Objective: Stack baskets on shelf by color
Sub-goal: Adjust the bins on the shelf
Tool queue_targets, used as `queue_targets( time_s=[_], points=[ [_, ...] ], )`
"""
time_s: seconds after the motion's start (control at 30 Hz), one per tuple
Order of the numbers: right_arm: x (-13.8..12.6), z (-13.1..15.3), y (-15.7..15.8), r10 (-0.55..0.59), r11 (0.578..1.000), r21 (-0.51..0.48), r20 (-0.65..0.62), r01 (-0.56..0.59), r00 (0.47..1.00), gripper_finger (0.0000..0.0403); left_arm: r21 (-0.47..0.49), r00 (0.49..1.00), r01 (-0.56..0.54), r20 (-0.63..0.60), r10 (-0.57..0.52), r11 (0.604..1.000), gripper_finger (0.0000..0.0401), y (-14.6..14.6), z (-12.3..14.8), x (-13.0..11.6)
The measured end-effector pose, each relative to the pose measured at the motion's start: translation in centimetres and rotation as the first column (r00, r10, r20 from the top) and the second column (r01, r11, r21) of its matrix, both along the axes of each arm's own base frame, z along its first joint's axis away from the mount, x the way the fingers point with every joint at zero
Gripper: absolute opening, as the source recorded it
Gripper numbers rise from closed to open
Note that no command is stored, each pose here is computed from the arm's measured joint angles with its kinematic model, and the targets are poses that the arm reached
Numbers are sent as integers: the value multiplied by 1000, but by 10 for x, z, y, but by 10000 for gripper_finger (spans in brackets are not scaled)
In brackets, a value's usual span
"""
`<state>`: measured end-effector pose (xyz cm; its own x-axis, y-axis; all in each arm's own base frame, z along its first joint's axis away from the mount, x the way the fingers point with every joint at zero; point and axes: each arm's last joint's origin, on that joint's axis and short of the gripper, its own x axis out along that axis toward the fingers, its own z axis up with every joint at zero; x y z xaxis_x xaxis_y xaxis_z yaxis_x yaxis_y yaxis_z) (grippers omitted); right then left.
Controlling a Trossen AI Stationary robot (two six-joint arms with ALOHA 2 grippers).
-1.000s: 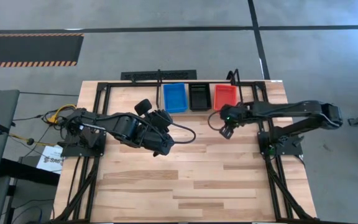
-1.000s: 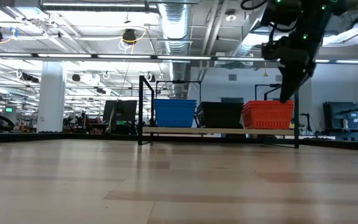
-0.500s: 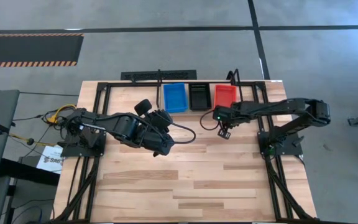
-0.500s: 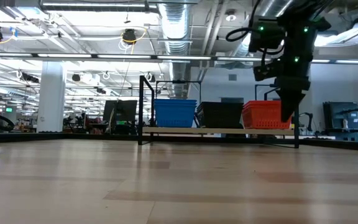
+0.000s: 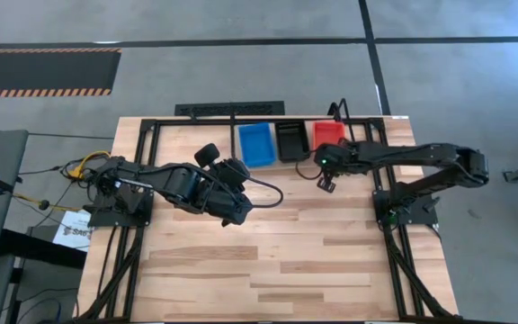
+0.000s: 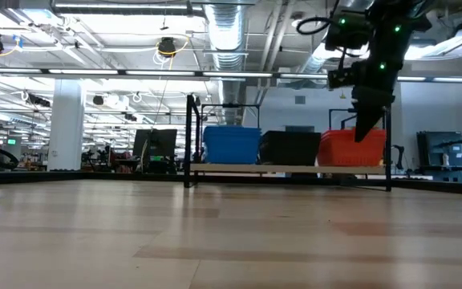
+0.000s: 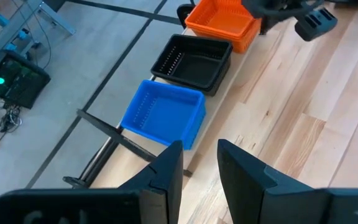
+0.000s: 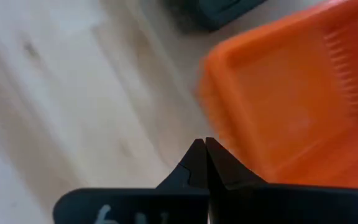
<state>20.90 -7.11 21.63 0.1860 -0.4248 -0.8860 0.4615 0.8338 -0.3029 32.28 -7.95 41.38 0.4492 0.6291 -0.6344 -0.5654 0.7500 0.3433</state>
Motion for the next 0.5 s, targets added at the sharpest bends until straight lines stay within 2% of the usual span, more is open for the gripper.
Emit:
queue_targets(
  time_s=[0.2, 0.43, 0.5],
  points=[
    [-2, 13, 4, 0, 999, -35, 100, 3, 995, 2, 0, 1000, 0, 0, 0, 1000, 89, 0, 0, 0],
    [-1, 16, 5, 5, 1000, -2, 144, -5, 990, 2, 0, 1000, 0, 1, 0, 1000, 89, 0, 0, 0],
    [2, 18, 6, 24, 999, 44, 176, -32, 984, 2, -1, 1000, 0, 4, 0, 1000, 89, 0, 0, 0]
  ],
)
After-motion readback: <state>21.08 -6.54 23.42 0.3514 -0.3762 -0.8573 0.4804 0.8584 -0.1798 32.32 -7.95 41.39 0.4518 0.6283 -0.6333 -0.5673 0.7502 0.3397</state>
